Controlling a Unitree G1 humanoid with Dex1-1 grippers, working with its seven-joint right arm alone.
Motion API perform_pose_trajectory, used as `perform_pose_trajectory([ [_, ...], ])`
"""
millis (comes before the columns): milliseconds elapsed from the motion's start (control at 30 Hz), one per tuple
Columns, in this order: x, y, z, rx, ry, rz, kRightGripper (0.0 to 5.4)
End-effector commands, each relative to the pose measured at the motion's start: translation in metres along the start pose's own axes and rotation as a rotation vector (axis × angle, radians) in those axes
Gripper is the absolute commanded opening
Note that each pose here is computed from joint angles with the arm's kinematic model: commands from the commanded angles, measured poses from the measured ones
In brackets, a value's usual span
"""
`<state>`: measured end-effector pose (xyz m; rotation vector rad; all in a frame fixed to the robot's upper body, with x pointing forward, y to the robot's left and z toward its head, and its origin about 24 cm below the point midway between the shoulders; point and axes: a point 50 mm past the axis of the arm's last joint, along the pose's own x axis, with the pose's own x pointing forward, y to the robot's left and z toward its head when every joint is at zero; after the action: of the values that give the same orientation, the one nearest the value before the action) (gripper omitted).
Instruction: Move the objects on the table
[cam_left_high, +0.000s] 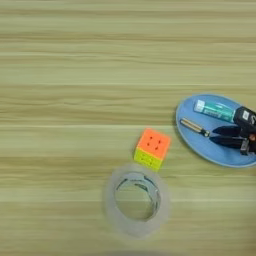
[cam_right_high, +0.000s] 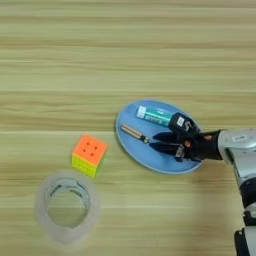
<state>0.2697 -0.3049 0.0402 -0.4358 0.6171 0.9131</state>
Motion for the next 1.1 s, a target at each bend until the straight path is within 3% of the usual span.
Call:
perform_pose_trajectory([
  [33,-0.01,-0.002,-0.018,0.005,0.147,-0.046,0.86],
  [367,-0.009,-0.001,-0.019,0.001,0.154,-0.042,0.12],
  [567,-0.009,-0.001,-0.018,-0.003,0.141,-0.043,0.11],
  [1100,-0.011,-0.006,0.01,-0.03,-0.048,-0.061,0.1],
])
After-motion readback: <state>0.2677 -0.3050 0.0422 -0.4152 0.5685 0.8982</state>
